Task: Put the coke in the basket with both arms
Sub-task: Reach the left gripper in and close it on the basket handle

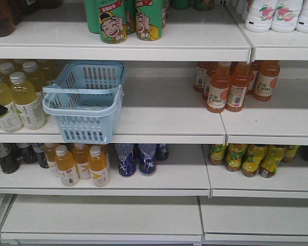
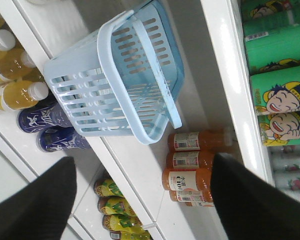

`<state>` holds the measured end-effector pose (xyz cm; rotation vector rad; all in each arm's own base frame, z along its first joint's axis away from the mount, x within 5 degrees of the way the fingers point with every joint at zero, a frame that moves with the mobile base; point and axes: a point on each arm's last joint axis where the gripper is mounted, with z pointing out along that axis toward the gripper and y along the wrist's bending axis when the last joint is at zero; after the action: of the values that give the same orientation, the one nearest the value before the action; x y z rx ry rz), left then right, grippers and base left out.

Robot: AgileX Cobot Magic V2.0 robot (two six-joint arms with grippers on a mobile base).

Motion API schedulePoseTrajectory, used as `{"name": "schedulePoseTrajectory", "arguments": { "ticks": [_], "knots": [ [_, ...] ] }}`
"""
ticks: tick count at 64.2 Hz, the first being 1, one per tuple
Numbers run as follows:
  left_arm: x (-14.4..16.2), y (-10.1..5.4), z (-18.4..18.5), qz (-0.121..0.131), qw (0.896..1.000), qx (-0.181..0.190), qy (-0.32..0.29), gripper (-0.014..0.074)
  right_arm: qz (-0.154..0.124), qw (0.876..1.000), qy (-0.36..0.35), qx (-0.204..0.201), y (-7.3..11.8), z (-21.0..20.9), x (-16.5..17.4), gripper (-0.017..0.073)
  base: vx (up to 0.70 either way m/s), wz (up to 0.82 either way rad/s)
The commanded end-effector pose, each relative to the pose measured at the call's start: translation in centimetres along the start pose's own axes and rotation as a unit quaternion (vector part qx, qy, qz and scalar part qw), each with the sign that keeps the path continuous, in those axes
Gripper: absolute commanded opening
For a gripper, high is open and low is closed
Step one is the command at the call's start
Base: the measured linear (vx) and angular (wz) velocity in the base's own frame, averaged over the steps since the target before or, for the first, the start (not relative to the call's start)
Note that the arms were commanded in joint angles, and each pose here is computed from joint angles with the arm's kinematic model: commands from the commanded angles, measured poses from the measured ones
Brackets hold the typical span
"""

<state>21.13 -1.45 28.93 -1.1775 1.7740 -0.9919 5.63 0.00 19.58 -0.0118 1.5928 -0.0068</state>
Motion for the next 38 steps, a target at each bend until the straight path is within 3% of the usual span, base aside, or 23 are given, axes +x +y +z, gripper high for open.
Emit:
{"name": "schedulePoseTrajectory", "arguments": {
  "ticks": [1, 9, 21, 38],
  "knots": [
    [-0.8, -2.0, 1.3, -0.02, 1.0, 0.019, 0.0, 0.0538, -0.004, 0.999, -0.038, 0.002, 0.0, 0.0, -0.5, -0.001, 0.0, 0.0],
    [-1.1, -2.9, 3.7, -0.004, 1.0, 0.012, 0.024, 0.0538, -0.004, 0.999, -0.038, 0.002, 0.0, 0.0, -0.5, -0.001, 0.0, 0.0],
    [-1.7, -4.1, 7.8, -0.035, 0.997, 0.016, 0.062, 0.0538, -0.004, 0.999, -0.038, 0.002, 0.0, 0.0, -0.5, -0.001, 0.0, 0.0],
    [-1.5, -5.4, 13.2, -0.065, 0.989, 0.06, 0.121, 0.0538, -0.004, 0.999, -0.038, 0.002, 0.0, 0.0, -0.5, -0.001, 0.0, 0.0]
  ]
}}
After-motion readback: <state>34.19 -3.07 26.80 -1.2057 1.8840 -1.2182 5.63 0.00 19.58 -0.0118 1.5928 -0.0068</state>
